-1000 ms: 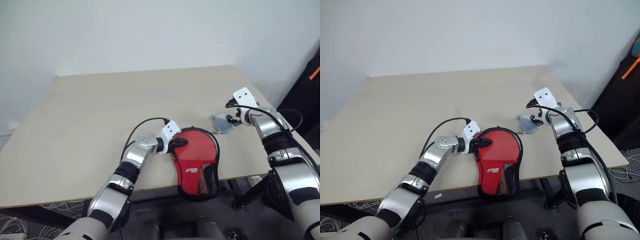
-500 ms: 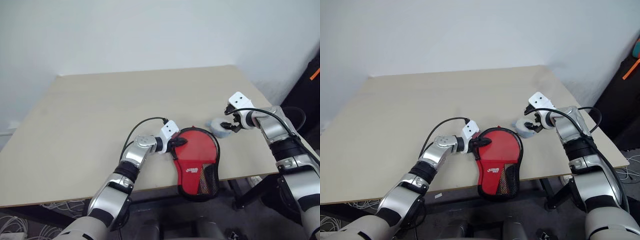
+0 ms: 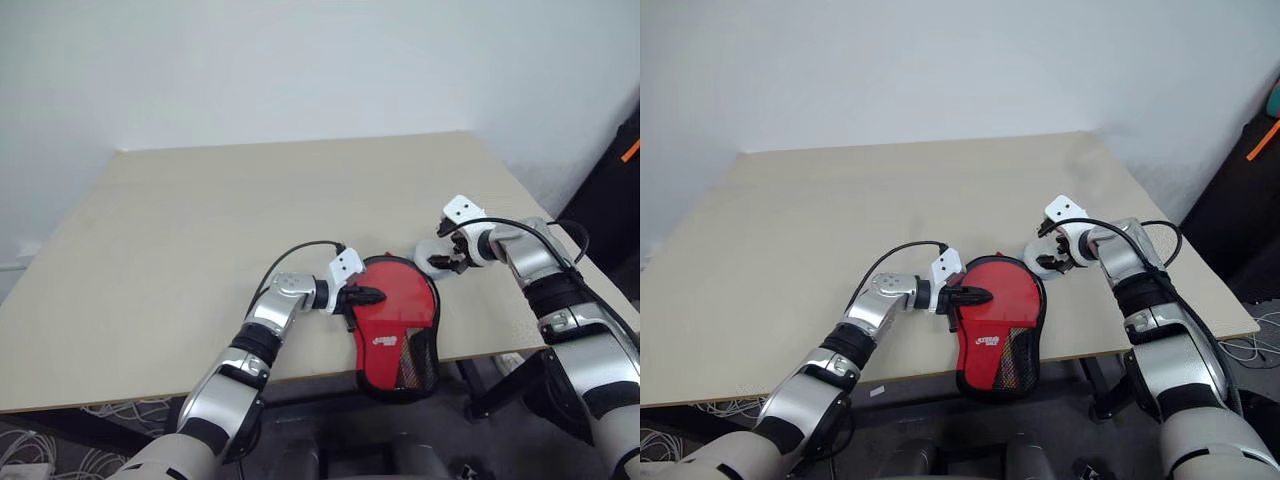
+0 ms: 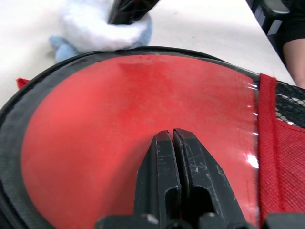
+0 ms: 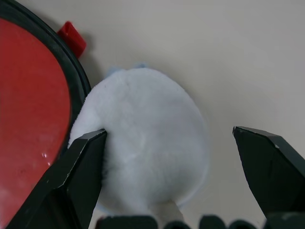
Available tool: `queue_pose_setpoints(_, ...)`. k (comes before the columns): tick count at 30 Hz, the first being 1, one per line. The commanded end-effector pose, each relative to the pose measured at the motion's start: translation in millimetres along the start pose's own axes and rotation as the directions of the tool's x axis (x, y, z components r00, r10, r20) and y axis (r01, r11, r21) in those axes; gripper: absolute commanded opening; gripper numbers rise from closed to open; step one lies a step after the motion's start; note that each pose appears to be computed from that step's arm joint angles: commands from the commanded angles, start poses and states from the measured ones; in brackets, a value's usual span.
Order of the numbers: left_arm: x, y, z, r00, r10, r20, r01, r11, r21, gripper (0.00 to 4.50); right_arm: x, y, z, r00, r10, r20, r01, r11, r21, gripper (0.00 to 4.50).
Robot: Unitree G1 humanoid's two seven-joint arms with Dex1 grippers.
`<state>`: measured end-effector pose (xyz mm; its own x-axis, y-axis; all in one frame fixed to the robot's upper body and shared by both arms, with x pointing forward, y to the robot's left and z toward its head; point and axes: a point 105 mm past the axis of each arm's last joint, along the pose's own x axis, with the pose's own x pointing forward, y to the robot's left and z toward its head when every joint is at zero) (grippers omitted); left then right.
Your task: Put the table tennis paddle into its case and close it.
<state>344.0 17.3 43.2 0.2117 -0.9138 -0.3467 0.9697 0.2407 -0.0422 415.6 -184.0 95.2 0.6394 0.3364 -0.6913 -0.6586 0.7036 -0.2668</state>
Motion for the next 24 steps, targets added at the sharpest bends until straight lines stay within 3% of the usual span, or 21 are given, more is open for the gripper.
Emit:
queue_pose_setpoints(1, 0.6, -2.4, -12.6, 0.998, -0.024, -0.052, 0.024, 1.000, -0.009, 0.00, 2.6, -4.4, -2.3, 1.000, 0.000, -0.027, -0.001, 1.000, -0.013, 4.46)
queue_pose_setpoints(5, 1.2, -2.0, -12.6, 0.998, -0.035, -0.052, 0.035, 0.999, -0.002, 0.00, 5.2, -10.8, -7.1, 0.999, -0.009, -0.045, 0.009, 1.000, -0.013, 4.46)
queue_pose_setpoints(8, 4.4, -1.8, -10.3, 0.999, -0.033, -0.032, 0.033, 0.999, 0.015, 0.00, 5.4, -14.7, -9.1, 0.998, -0.014, -0.053, 0.013, 1.000, -0.020, 3.90)
queue_pose_setpoints(19, 15.0, -9.9, -20.9, 0.999, -0.037, -0.009, 0.038, 0.999, 0.014, 0.00, 4.4, -15.9, -12.6, 0.998, 0.008, -0.065, -0.009, 1.000, -0.023, 0.08)
queue_pose_setpoints(24, 17.2, -17.4, -30.3, 0.997, -0.068, -0.030, 0.068, 0.998, -0.008, 0.00, -0.9, -22.7, -11.4, 0.998, -0.013, -0.054, 0.012, 1.000, -0.023, 0.03)
